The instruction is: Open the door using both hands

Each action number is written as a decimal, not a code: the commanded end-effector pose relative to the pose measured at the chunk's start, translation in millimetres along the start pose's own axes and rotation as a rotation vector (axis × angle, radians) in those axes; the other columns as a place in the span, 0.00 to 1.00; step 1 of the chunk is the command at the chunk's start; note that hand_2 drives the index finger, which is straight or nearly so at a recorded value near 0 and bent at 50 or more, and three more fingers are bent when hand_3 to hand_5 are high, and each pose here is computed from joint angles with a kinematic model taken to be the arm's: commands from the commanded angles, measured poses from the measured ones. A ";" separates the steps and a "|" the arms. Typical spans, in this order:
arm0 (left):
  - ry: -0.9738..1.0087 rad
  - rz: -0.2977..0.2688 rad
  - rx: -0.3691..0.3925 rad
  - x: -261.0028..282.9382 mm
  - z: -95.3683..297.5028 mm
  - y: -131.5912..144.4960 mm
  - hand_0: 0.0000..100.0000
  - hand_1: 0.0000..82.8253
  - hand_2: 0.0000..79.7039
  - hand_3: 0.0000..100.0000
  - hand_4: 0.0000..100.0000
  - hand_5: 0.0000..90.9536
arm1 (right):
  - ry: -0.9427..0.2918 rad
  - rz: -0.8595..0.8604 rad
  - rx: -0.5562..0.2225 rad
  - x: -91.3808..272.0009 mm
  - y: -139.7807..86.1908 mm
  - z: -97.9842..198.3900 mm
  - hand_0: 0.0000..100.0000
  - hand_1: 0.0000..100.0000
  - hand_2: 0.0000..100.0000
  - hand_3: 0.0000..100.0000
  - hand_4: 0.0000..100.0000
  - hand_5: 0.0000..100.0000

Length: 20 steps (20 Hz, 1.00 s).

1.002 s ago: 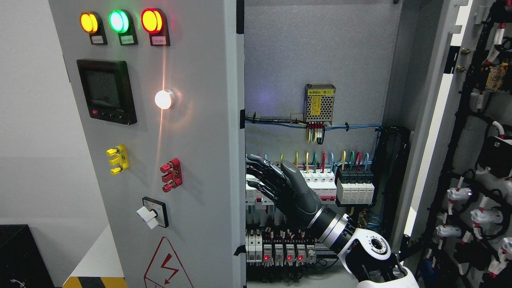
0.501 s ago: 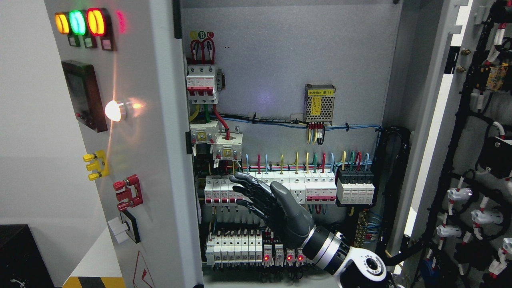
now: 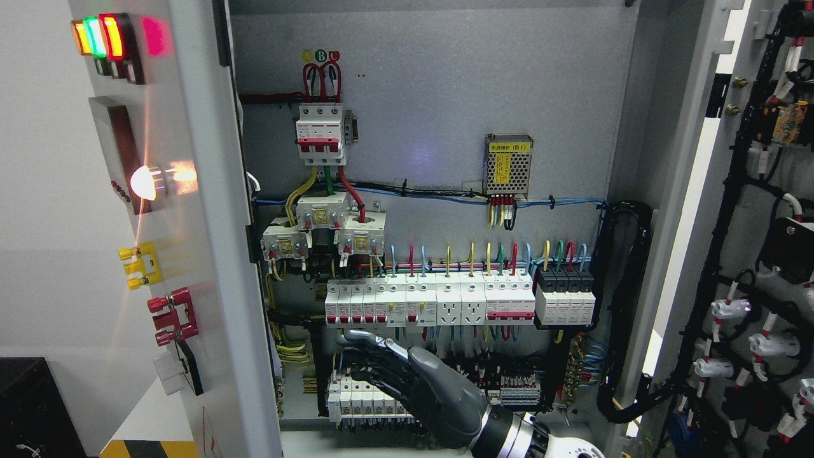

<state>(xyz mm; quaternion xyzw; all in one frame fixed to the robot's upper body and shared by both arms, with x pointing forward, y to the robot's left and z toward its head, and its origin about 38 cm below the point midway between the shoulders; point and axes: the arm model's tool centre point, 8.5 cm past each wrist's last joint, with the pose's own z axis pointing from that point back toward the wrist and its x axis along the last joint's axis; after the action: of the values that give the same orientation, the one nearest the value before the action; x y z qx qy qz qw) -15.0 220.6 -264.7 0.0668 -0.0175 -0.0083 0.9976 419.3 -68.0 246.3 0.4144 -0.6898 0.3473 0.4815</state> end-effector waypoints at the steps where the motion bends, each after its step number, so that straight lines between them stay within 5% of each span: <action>1: 0.000 0.000 0.000 0.0 0.0 0.1 0.00 0.00 0.00 0.00 0.00 0.00 | 0.043 -0.001 0.098 -14.3 38.5 4.0 0.19 0.00 0.00 0.00 0.00 0.00; 20: -0.024 0.004 -0.005 15.9 -0.3 -3.6 0.00 0.00 0.00 0.00 0.00 0.00 | 0.104 -0.089 0.245 -48.7 100.6 -12.5 0.19 0.00 0.00 0.00 0.00 0.00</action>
<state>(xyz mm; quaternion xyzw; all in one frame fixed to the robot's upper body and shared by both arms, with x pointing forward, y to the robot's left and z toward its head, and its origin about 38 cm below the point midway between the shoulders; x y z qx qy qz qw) -7.3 220.0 -264.9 0.0664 -0.0235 -0.0084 0.9975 363.3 -29.9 205.7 0.4591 -0.6274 0.4016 0.4840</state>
